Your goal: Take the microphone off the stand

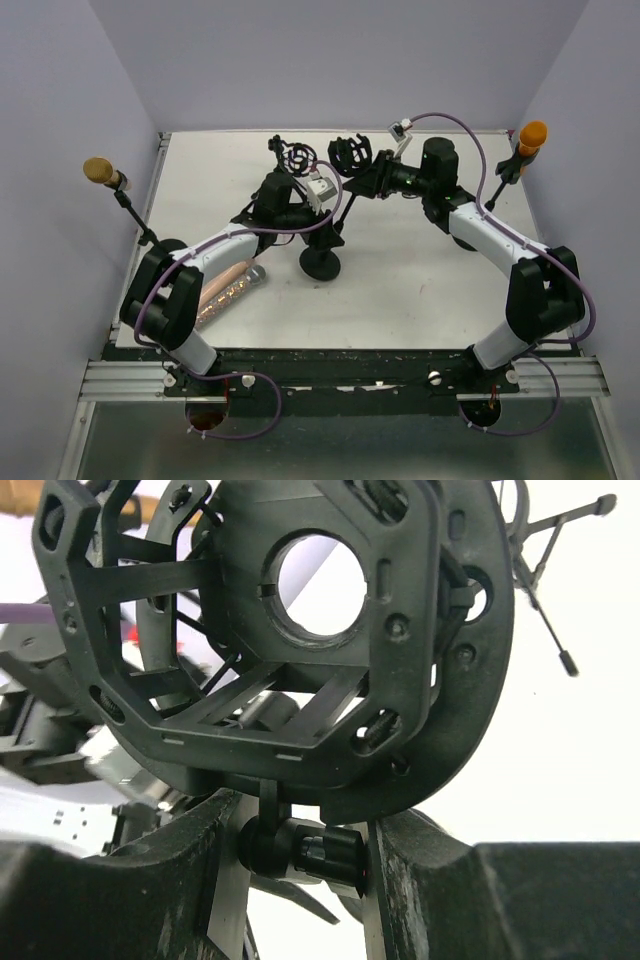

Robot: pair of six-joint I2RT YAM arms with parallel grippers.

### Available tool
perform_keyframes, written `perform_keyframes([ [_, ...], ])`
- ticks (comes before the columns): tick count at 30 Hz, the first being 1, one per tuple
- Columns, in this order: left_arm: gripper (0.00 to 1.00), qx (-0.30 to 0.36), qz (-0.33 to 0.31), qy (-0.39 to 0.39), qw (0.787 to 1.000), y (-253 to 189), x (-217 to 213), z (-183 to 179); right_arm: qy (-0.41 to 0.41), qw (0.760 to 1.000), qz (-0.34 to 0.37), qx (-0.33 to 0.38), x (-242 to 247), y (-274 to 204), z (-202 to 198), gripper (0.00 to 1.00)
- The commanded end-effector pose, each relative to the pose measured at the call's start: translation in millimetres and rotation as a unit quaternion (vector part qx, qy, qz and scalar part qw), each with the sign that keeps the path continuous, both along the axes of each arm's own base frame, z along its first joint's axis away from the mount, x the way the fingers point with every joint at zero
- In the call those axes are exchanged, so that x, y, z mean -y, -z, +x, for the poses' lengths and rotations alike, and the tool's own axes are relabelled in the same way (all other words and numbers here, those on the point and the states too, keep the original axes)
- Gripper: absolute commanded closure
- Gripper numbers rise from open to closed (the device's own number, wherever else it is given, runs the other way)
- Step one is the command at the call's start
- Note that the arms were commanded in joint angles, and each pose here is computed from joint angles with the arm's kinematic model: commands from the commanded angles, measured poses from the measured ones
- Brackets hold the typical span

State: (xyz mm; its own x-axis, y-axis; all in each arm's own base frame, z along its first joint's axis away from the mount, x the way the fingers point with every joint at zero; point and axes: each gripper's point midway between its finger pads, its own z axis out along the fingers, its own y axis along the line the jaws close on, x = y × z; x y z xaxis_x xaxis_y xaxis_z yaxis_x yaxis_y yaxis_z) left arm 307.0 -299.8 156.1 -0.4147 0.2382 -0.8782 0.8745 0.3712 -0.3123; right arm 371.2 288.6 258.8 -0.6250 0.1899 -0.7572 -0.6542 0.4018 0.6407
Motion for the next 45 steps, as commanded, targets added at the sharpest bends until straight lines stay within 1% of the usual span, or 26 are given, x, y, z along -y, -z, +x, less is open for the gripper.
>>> perform_keyframes([
  [1,0.44,-0.011,-0.034,0.064,0.997,0.1,18.0,-8.3,-0.061,0.997,0.008,0.036,-8.0,-9.0,-17.9,0.99],
  [5,0.66,-0.002,-0.036,0.07,0.997,-5.4,23.4,-1.7,-0.057,0.998,0.006,0.035,-6.6,-8.6,-17.6,0.99],
  [6,0.77,0.0,-0.034,0.067,0.997,-5.3,23.3,-0.8,-0.056,0.998,0.005,0.034,-6.8,-8.2,-17.7,0.99],
  [7,0.91,0.001,-0.029,0.064,0.998,-3.8,23.3,-0.9,-0.052,0.998,0.004,0.034,-6.3,-7.8,-16.9,0.99],
  [8,1.0,0.002,-0.021,0.046,0.999,-2.2,21.4,2.4,-0.049,0.998,0.003,0.028,-6.3,-6.5,-17.0,0.99],
  [10,1.0,0.0,-0.001,-0.022,1.0,-2.7,13.9,15.5,-0.029,0.999,-0.001,0.02,-3.5,-5.7,-11.7,0.99],
  [11,1.0,-0.001,0.011,-0.084,0.996,-8.4,6.0,26.4,-0.015,1.0,-0.007,0.008,-2.1,-3.1,-8.9,0.99],
  [12,1.0,0.012,0.045,-0.17,0.984,-8.7,-9.7,41.9,0.007,1.0,-0.012,-0.001,0.9,-3.2,-2.0,0.99],
  [13,1.0,0.043,0.082,-0.271,0.958,-14.9,-30.9,58.2,0.03,0.999,-0.018,-0.018,3.9,0.8,4.7,0.99],
  [14,1.0,0.061,0.116,-0.324,0.937,-16.3,-43.6,60.4,0.048,0.998,-0.021,-0.032,5.9,3.0,9.8,0.99],
  [15,1.0,0.097,0.16,-0.382,0.905,-17.1,-59.6,64.9,0.059,0.997,-0.025,-0.045,7.0,5.5,13.2,0.99],
  [17,1.0,0.146,0.214,-0.41,0.874,-14.1,-62.5,62.5,0.062,0.996,-0.023,-0.058,5.1,8.4,19.2,0.99],
  [18,1.0,0.155,0.233,-0.41,0.868,-7.4,-61.7,61.9,0.064,0.995,-0.025,-0.069,3.6,13.9,22.1,0.99],
  [22,1.0,0.104,0.258,-0.413,0.867,14.5,-57.7,54.1,0.077,0.993,-0.031,-0.086,3.1,24.1,31.2,0.99],
  [24,1.0,0.085,0.231,-0.367,0.897,16.3,-42.3,43.9,0.071,0.993,-0.031,-0.084,2.2,23.5,30.1,0.99],
  [25,0.96,0.087,0.22,-0.344,0.909,16.0,-36.7,39.7,0.068,0.994,-0.031,-0.082,1.7,23.1,29.3,0.99],
  [26,0.67,0.087,0.211,-0.321,0.919,15.9,-32.0,33.9,0.064,0.994,-0.031,-0.077,1.3,21.9,28.7,0.99],
  [27,0.42,0.085,0.201,-0.293,0.931,14.4,-27.1,28.9,0.057,0.995,-0.029,-0.071,0.4,19.8,26.7,0.99],
  [28,0.33,0.078,0.186,-0.266,0.943,12.5,-23.6,22.2,0.049,0.996,-0.029,-0.065,-0.6,18.3,24.7,0.99],
  [29,0.27,0.064,0.168,-0.236,0.955,12.7,-21.1,16.0,0.04,0.997,-0.029,-0.059,-1.3,16.8,22.2,0.99],
  [31,0.23,0.044,0.119,-0.181,0.975,3.8,-17.4,4.6,0.017,0.999,-0.029,-0.04,-2.9,14.2,15.9,0.99],
  [34,0.23,0.019,0.047,-0.11,0.993,-8.6,-21.9,-7.2,-0.031,0.999,-0.022,-0.018,-8.3,10.3,2.1,0.99],
  [35,0.25,0.016,0.016,-0.072,0.997,-16.1,-24.1,-9.6,-0.04,0.999,-0.019,-0.014,-9.2,9.6,-0.9,0.99],
  [36,0.27,0.005,-0.009,0.001,1.0,-20.2,-23.4,-23.5,-0.048,0.999,-0.015,-0.011,-10.0,9.3,-3.8,0.99],
  [38,0.31,-0.014,0.004,0.063,0.998,-15.1,-25.1,-29.1,-0.06,0.998,-0.005,-0.007,-11.3,8.7,-9.2,0.99],
  [45,0.32,-0.011,-0.036,0.115,0.993,-4.5,-19.9,-23.0,-0.059,0.998,-0.015,0.001,-11.8,15.8,-6.5,0.99],
])
